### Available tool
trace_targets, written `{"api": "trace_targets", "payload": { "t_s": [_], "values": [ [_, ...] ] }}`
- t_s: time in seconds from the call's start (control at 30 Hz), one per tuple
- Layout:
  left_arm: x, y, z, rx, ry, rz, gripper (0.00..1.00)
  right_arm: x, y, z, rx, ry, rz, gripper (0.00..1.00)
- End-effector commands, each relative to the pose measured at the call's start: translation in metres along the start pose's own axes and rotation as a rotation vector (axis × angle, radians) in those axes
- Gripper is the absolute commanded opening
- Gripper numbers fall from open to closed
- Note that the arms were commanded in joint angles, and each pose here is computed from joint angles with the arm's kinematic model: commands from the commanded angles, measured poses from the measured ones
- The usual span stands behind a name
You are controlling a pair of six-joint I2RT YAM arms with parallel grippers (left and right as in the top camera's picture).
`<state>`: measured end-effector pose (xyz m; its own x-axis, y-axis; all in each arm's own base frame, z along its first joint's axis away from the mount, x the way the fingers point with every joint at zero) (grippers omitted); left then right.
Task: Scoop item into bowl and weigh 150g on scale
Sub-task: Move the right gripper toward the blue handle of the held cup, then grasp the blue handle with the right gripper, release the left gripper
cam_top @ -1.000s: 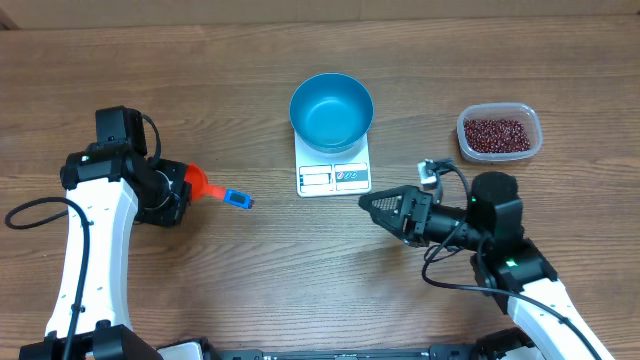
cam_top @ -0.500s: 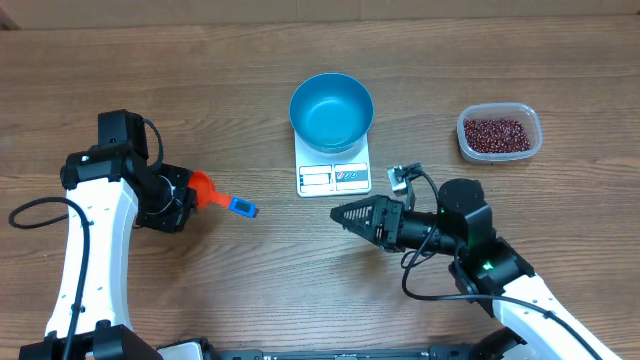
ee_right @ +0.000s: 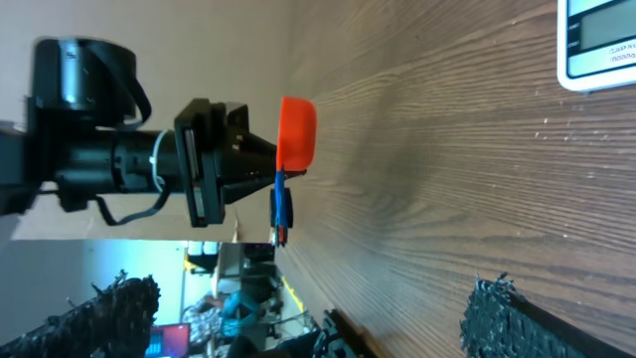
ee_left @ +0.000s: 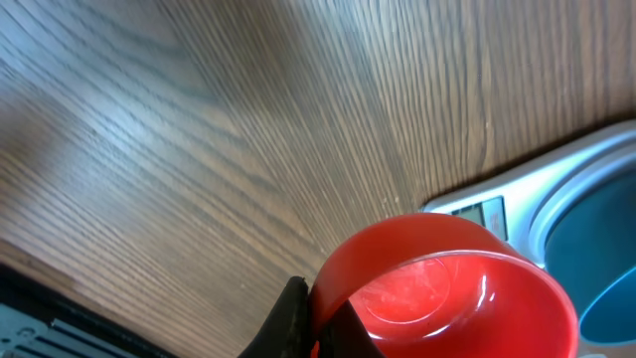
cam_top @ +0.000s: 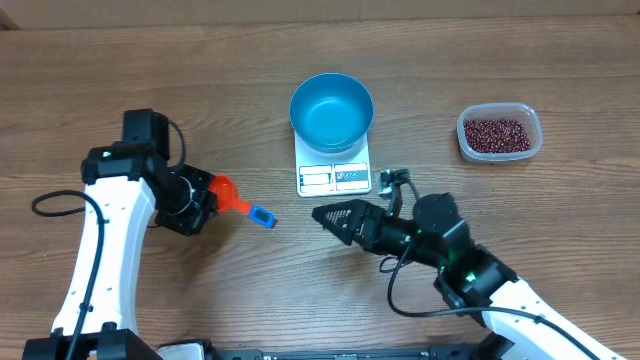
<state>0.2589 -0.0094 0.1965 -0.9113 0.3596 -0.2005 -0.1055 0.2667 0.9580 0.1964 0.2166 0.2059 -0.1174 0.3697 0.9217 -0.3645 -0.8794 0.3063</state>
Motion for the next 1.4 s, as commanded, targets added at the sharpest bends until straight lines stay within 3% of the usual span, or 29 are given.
{"api": "trace_targets", "payload": {
  "t_s": [0.0, 0.33, 0.83, 1.1, 1.37],
  "values": [
    [-0.006, 0.003, -0.012, 0.005, 0.063, -0.008, 0.04, 0.003, -0.01, 0.004, -0.111, 0.006, -0.053, 0.97],
    [-0.013, -0.008, -0.048, -0.023, 0.14, 0.042, 0.04, 0.012, -0.043, -0.012, -0.129, 0.012, 0.024, 0.82],
    [-0.02, -0.017, -0.082, -0.05, 0.068, 0.054, 0.04, 0.009, -0.055, -0.016, -0.115, -0.01, 0.041, 0.44],
    [-0.018, -0.017, -0.083, -0.048, 0.063, 0.066, 0.04, 0.009, -0.055, -0.016, -0.114, -0.01, 0.038, 0.34],
    [-0.018, -0.019, -0.091, -0.04, 0.032, 0.07, 0.04, 0.008, -0.055, -0.016, -0.114, -0.01, 0.036, 0.33]
  ]
}}
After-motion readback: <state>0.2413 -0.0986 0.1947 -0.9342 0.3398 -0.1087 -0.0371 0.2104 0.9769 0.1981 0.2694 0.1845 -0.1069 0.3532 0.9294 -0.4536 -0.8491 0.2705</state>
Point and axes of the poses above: each gripper's point midway between its finger pads, its own y axis back along the fingers, its own x axis along the line the jaws close on, z = x × y, the point moved 7 cm from there along y, back along the fingers
